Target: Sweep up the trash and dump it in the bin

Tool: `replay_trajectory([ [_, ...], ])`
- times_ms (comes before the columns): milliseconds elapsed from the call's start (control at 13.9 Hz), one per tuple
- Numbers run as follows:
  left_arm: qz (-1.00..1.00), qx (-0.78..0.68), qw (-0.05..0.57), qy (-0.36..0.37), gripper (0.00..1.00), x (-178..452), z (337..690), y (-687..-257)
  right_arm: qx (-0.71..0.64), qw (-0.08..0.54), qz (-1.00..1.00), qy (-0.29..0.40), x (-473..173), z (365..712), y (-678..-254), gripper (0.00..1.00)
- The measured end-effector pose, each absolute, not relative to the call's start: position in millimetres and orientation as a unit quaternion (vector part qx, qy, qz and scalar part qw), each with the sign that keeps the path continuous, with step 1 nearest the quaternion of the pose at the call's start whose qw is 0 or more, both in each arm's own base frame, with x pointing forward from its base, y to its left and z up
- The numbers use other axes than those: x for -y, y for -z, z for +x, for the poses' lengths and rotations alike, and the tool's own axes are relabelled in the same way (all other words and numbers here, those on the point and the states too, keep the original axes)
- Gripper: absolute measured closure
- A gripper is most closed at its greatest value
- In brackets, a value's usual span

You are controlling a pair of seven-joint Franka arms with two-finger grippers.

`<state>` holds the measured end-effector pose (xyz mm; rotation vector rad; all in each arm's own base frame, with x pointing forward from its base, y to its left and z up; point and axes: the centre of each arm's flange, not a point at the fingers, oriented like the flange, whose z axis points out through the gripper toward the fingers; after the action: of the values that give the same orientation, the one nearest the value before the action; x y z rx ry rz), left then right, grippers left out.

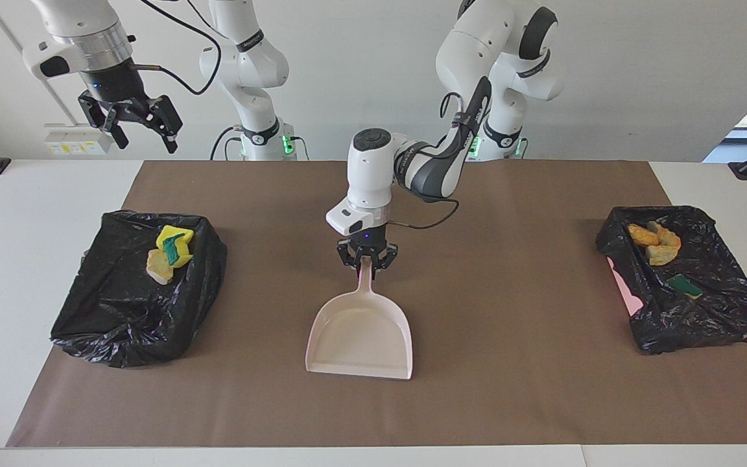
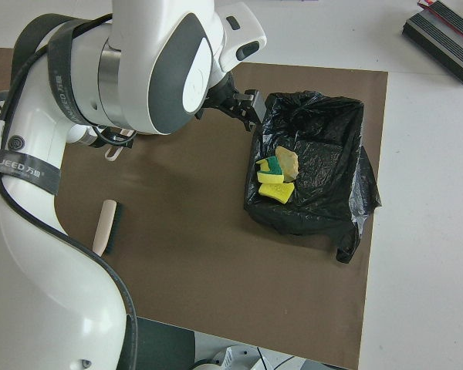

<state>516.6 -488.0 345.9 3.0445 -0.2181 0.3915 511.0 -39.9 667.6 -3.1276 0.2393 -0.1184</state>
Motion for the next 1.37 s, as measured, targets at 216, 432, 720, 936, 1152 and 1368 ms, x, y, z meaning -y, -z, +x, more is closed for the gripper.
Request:
replay_trajectory([
  [216, 0.992, 0.058, 0.037, -0.109, 0.68, 485, 514, -337, -0.076, 0.001, -0.996, 0.038, 40, 511, -668, 0.0],
  [432, 0.992, 0.057, 0.036, -0.107, 0.63, 484, 514, -336, -0.076, 0.001, -0.996, 0.038, 40, 511, -668, 0.0],
  [720, 0.991, 0.068, 0.033, -0.114, 0.18, 477, 523, -347, -0.076, 0.001, -0.996, 0.037, 40, 511, -667, 0.0],
  [936, 0.992, 0.069, 0.015, -0.108, 0.0, 446, 534, -401, -0.062, 0.001, -0.997, 0.037, 26, 512, -667, 0.0],
  [1152, 0.992, 0.084, -0.008, -0.092, 0.0, 390, 541, -470, -0.053, -0.018, -0.998, 0.037, 21, 513, -666, 0.0],
  [1368, 0.99, 0.117, -0.03, -0.069, 0.0, 315, 548, -531, -0.054, -0.014, -0.998, 0.036, 26, 513, -666, 0.0],
])
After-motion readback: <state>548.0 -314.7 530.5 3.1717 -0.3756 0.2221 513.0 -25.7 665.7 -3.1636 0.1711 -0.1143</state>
